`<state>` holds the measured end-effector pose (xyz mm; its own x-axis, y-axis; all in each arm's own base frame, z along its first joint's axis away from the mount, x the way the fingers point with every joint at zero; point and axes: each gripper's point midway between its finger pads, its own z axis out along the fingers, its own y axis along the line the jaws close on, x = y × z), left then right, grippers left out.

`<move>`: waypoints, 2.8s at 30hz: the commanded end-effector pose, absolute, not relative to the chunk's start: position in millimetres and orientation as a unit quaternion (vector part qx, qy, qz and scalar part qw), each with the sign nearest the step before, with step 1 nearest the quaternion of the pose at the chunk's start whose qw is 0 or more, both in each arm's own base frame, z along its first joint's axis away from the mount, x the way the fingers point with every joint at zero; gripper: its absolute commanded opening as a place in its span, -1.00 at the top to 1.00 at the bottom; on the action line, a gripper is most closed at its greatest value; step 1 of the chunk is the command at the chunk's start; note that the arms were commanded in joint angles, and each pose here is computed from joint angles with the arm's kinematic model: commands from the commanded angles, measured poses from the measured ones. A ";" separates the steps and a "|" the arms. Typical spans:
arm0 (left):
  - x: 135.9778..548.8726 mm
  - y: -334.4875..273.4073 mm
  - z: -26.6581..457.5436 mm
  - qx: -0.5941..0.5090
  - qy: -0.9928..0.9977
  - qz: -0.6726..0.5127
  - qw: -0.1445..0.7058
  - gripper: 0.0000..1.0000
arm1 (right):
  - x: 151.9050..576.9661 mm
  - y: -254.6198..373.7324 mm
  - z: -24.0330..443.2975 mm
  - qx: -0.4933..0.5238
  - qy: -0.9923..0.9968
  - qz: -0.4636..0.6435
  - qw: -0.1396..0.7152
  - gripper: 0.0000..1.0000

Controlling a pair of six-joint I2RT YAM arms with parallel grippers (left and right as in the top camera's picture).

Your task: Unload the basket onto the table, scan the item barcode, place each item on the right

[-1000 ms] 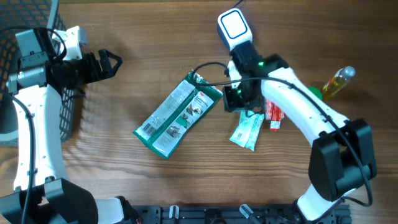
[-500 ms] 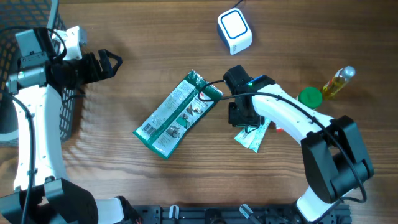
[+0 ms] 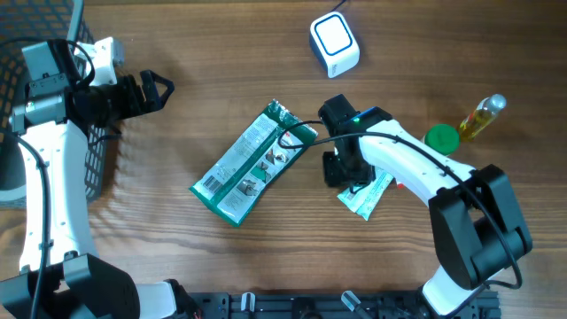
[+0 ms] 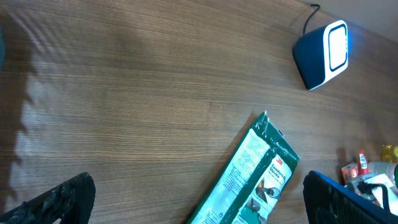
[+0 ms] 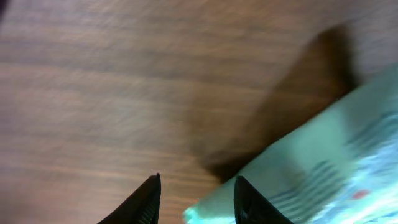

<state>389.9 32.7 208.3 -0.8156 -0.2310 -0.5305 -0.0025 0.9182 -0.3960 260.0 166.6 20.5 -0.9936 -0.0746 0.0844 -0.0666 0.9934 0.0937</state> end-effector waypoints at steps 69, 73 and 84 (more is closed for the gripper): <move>391.5 31.3 209.2 -0.053 0.933 -0.194 0.300 -1.00 | 229.7 130.6 -3.2 0.040 -0.995 0.063 0.066 0.66; 391.5 31.3 209.1 -0.053 0.933 -0.194 0.300 -1.00 | 230.5 100.7 3.0 0.048 -0.987 0.143 0.058 0.65; 391.5 31.3 209.2 -0.053 0.933 -0.194 0.300 -1.00 | 239.9 99.1 0.1 0.025 -0.991 0.122 0.050 0.50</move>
